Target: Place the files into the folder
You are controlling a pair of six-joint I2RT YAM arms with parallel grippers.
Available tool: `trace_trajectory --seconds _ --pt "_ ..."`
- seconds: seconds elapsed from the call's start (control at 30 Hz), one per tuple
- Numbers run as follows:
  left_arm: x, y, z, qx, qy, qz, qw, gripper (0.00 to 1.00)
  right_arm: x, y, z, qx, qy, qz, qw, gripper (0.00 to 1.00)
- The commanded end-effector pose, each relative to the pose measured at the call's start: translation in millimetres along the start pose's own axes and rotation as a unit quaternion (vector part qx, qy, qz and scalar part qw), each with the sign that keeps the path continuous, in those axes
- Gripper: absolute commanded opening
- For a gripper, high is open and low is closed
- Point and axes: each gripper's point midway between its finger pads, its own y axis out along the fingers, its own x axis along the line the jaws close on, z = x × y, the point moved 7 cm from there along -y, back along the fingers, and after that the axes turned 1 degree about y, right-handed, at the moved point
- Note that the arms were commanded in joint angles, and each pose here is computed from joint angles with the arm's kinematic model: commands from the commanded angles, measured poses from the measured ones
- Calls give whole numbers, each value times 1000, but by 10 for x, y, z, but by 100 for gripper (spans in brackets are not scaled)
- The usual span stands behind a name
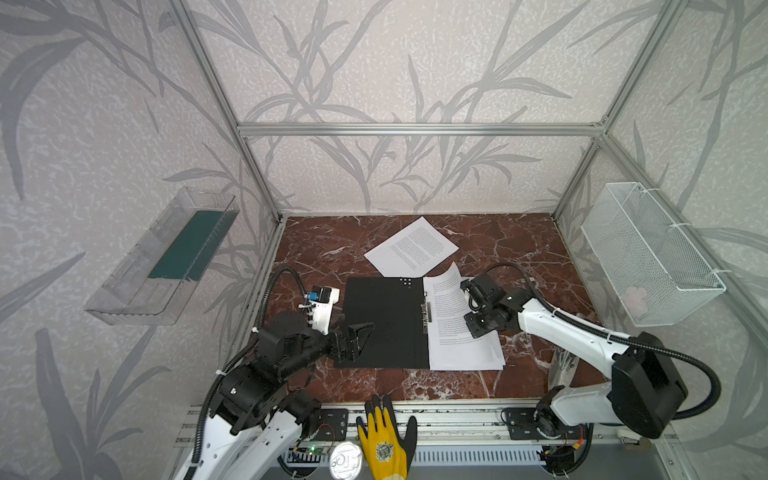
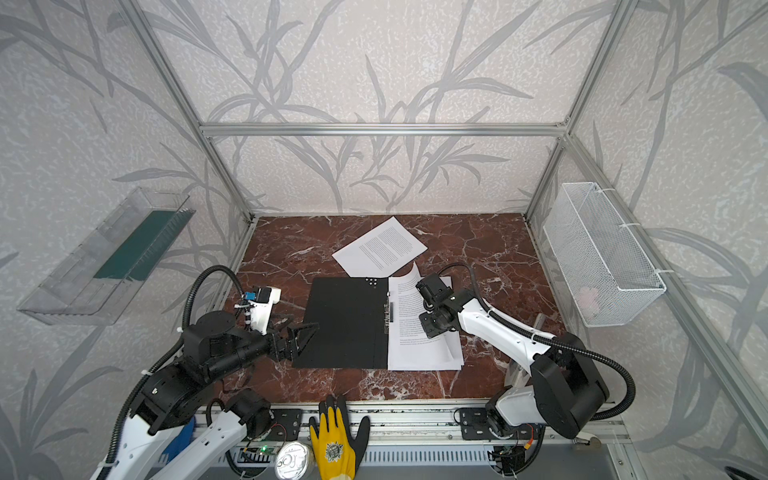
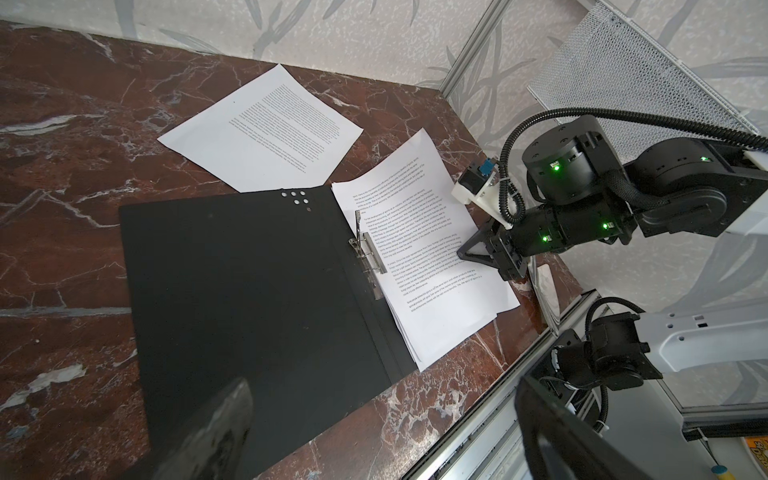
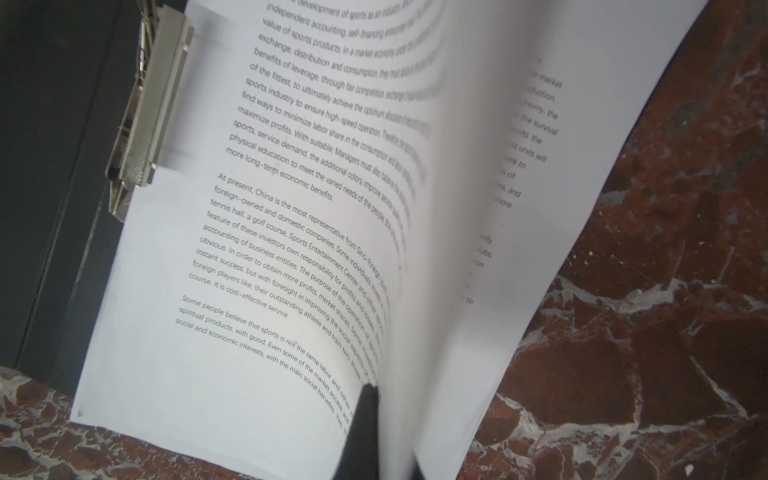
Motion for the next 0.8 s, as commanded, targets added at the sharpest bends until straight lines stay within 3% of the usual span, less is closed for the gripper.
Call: trace_trajectory --seconds 0.0,0.77 --pt "32 16 35 9 8 -10 1000 99 -6 -46 32 -4 -5 4 1000 0" --pt "48 37 37 12 6 -16 1000 99 69 -55 91 3 -15 13 1000 0"
